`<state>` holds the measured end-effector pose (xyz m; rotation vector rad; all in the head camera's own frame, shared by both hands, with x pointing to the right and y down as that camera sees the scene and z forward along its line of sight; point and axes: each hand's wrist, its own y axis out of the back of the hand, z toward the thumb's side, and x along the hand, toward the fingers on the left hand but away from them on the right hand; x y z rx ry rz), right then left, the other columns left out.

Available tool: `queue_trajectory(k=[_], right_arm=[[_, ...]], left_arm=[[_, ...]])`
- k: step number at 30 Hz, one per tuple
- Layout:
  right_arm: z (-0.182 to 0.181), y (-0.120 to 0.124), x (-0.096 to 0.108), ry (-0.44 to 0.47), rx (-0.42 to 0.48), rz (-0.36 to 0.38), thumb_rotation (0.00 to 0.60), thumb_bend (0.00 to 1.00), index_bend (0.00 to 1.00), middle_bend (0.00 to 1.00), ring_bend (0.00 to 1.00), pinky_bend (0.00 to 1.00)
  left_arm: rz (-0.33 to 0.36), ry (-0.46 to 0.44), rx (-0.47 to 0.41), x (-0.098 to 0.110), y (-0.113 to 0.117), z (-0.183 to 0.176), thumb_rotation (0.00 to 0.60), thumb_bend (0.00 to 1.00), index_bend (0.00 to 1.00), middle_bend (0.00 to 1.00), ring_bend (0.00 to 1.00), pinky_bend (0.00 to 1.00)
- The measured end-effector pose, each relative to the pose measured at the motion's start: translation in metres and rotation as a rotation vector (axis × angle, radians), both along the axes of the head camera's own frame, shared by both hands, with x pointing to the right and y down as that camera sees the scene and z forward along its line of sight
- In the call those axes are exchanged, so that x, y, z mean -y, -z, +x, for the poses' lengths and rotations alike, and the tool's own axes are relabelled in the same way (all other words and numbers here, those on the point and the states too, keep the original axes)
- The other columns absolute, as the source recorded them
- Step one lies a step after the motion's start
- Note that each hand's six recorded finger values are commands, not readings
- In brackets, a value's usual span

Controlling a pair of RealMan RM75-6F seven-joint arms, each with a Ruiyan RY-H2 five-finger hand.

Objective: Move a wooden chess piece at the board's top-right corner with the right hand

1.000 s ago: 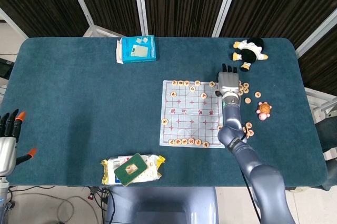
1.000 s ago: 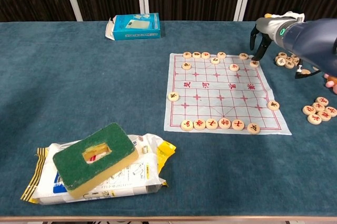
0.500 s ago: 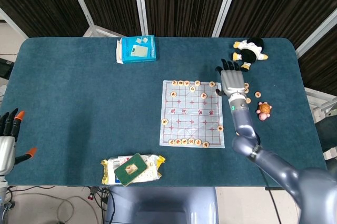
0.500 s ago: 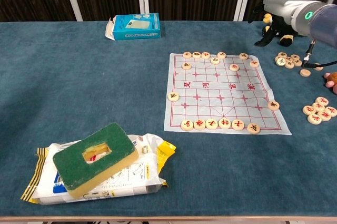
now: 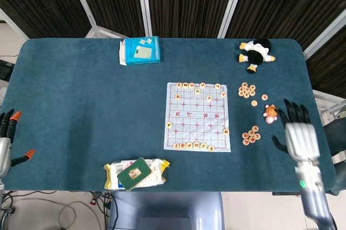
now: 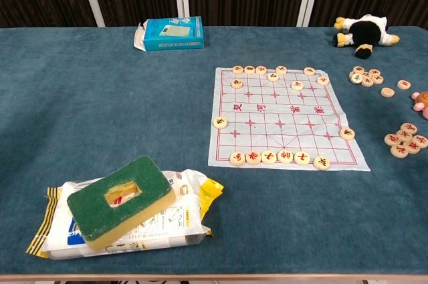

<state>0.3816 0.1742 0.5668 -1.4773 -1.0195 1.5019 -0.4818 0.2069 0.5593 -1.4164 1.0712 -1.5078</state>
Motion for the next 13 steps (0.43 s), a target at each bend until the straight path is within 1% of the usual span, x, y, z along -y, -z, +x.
queue_trajectory(k=[4,7,10,13], right_arm=[[0.016,0.009,-0.043,0.02,-0.033,0.012,0.6,0.35,0.19,0.0,0.01,0.02],[0.022,0.009,-0.064,0.032,-0.053,0.015,0.6,0.35,0.19,0.0,0.01,0.02],[0.025,0.009,-0.073,0.046,-0.065,0.035,0.6,0.35,0.16,0.0,0.01,0.02],[0.026,0.01,-0.076,0.054,-0.077,0.051,0.6,0.35,0.12,0.0,0.01,0.02]], left_arm=[[-0.002,0.009,-0.007,0.002,-0.001,-0.003,0.6,0.05,0.01,0.0,0.0,0.05],[-0.009,0.013,-0.01,0.002,-0.001,-0.005,0.6,0.05,0.01,0.0,0.0,0.05],[-0.011,0.017,-0.012,0.002,0.0,-0.006,0.6,0.05,0.0,0.0,0.0,0.05],[-0.007,0.017,-0.016,0.002,0.002,-0.006,0.6,0.05,0.0,0.0,0.0,0.05]])
